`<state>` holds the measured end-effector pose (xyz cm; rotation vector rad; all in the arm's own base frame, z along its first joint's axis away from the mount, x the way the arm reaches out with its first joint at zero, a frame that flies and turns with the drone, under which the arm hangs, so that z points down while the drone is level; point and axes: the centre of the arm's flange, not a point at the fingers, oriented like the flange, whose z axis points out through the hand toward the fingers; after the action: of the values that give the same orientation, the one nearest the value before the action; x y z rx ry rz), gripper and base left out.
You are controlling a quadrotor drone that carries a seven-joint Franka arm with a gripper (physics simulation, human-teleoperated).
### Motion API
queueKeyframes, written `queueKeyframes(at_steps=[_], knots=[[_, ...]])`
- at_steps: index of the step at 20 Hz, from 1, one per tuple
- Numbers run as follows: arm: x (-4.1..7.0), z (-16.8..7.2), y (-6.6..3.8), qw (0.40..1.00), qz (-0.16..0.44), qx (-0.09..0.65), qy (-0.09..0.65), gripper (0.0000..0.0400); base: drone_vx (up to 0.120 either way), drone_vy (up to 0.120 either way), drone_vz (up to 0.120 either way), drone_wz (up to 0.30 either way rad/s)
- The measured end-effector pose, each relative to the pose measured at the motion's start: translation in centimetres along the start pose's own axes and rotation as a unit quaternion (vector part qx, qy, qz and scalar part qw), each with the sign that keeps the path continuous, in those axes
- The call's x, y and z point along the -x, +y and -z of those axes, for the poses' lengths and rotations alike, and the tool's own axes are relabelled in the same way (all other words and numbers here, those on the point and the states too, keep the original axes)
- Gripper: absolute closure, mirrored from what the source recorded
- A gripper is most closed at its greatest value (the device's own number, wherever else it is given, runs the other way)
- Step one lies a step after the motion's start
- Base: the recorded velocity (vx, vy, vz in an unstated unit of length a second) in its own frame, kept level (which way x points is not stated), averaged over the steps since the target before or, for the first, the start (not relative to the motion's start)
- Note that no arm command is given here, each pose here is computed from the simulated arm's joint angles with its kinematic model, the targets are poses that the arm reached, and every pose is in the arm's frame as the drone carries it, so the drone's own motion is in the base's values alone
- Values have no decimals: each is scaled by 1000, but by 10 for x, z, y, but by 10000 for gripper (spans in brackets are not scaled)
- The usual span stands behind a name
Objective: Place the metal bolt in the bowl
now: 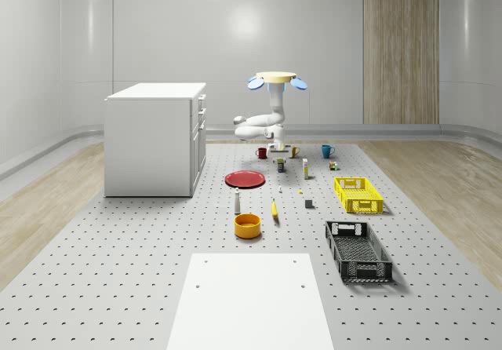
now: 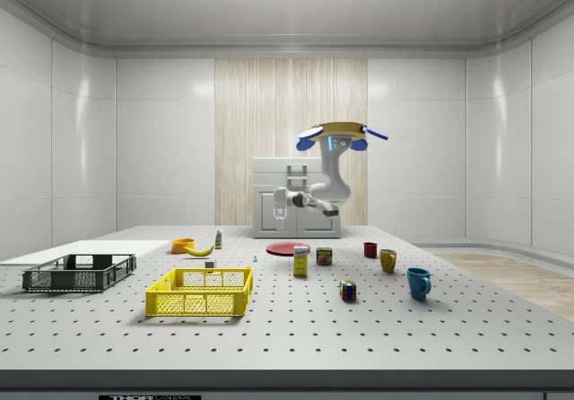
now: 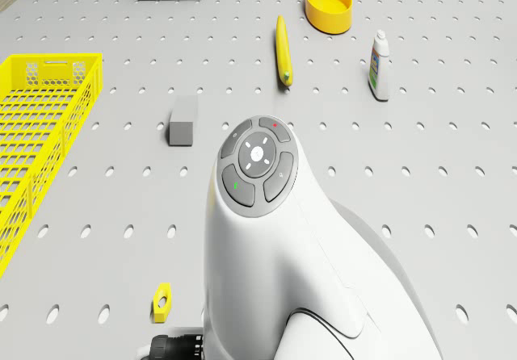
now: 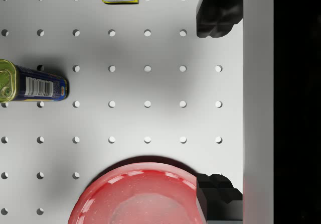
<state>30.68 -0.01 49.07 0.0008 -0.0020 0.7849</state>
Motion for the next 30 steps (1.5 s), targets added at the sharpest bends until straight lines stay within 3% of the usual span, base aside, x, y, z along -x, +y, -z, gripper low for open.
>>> queueKeyframes(at_steps=[16, 21, 26, 30], knots=[[0, 0, 0, 1000, 0, 0, 0, 0, 120, 0, -103, 0], [0, 0, 0, 1000, 0, 0, 0, 0, 120, -16, -16, 0], [0, 0, 0, 1000, 0, 0, 0, 0, 32, 0, 0, 0], [0, 0, 0, 1000, 0, 0, 0, 0, 0, 0, -100, 0]])
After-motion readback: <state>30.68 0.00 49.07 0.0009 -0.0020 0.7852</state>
